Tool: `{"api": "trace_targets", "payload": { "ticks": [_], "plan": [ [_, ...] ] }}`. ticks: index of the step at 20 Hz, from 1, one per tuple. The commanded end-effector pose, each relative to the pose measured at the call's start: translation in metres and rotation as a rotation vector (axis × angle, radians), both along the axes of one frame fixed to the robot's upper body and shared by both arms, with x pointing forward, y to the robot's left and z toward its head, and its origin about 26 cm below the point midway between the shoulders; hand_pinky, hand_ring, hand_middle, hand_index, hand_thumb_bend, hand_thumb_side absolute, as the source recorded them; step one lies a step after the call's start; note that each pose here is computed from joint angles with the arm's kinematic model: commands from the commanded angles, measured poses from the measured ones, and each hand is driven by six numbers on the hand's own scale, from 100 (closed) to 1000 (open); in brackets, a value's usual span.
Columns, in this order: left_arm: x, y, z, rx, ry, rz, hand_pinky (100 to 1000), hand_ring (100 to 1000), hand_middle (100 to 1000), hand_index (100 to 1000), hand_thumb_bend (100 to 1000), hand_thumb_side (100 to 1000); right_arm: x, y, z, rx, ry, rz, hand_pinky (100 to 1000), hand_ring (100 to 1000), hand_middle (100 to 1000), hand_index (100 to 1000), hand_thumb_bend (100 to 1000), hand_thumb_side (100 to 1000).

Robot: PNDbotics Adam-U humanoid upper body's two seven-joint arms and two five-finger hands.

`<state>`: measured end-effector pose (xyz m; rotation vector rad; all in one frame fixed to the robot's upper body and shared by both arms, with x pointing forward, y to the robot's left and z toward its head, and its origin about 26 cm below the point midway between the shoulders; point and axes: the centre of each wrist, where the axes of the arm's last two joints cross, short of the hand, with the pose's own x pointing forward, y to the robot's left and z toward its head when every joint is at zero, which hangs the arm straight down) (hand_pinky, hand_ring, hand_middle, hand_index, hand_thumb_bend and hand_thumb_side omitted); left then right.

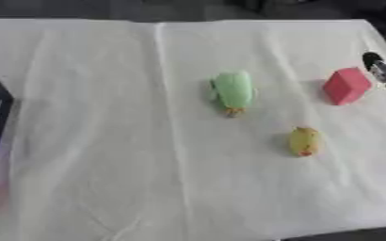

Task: Pick up the objects with one hand, pass them to the other hand, and then place them into the box on the other side of the table.

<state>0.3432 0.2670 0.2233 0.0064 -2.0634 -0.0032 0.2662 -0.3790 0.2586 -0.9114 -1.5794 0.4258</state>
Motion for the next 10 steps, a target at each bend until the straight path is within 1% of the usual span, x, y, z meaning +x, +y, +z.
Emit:
{"api": "trace_targets", "payload": {
  "ticks": [1, 3, 5, 8, 10],
  "plan": [
    [-0.003, 0.004, 0.009, 0.028, -0.030, 0.008, 903, 817, 733, 809, 675, 497, -0.003, 0.000, 0.028, -0.144, 0.060, -0.029, 914, 908, 947, 944, 468, 272],
    [-0.003, 0.003, 0.010, 0.030, -0.031, 0.006, 903, 817, 733, 809, 675, 497, -0.001, -0.002, 0.034, -0.213, 0.125, -0.042, 918, 914, 946, 947, 496, 249],
    [-0.003, 0.003, 0.010, 0.033, -0.031, 0.002, 903, 817, 732, 809, 675, 496, 0.003, -0.006, 0.040, -0.254, 0.179, -0.052, 924, 920, 946, 946, 524, 208],
    [-0.003, 0.002, 0.011, 0.037, -0.033, -0.003, 903, 818, 732, 809, 675, 496, 0.010, -0.013, 0.045, -0.307, 0.255, -0.045, 935, 931, 945, 945, 517, 212],
    [-0.003, 0.001, 0.011, 0.039, -0.033, -0.004, 903, 818, 732, 809, 675, 496, 0.012, -0.016, 0.048, -0.334, 0.283, -0.041, 935, 931, 945, 945, 517, 212]
  ]
}}
